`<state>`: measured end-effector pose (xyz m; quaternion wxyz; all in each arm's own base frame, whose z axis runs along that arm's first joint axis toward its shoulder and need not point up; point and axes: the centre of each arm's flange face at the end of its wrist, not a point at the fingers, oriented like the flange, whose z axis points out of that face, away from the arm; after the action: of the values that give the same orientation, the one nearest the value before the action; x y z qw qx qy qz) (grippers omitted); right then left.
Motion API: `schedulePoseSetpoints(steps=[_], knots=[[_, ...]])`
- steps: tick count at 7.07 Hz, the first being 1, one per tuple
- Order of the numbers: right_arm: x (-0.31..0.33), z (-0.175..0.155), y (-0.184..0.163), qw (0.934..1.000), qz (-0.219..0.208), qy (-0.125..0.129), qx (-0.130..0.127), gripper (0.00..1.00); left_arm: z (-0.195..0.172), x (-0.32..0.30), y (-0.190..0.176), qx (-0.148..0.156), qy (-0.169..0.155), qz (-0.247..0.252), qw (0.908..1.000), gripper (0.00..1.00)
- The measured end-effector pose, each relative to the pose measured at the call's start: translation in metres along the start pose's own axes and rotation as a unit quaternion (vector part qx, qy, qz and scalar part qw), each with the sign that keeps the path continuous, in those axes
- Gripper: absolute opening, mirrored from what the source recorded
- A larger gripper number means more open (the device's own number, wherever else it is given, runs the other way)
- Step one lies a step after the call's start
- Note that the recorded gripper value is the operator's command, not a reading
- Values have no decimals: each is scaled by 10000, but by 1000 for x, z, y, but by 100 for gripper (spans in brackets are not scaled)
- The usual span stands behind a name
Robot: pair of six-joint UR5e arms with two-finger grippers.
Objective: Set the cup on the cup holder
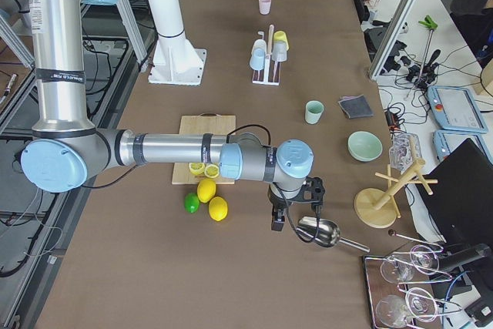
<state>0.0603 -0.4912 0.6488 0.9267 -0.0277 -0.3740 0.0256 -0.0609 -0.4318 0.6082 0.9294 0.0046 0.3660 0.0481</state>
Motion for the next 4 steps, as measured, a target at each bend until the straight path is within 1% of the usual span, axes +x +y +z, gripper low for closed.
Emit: schedulePoseSetpoints(steps=[1,2,4], knots=[[0,0,0,10000,4,4,-1,100,-2,4,-12,-47,-66,20,10000,98],[0,0,0,10000,2,5,0,100,-1,6,-28,-210,-99,-59,9997,98],[0,0,0,10000,-13,3,2,100,1,20,-84,-734,-166,-285,9968,98]])
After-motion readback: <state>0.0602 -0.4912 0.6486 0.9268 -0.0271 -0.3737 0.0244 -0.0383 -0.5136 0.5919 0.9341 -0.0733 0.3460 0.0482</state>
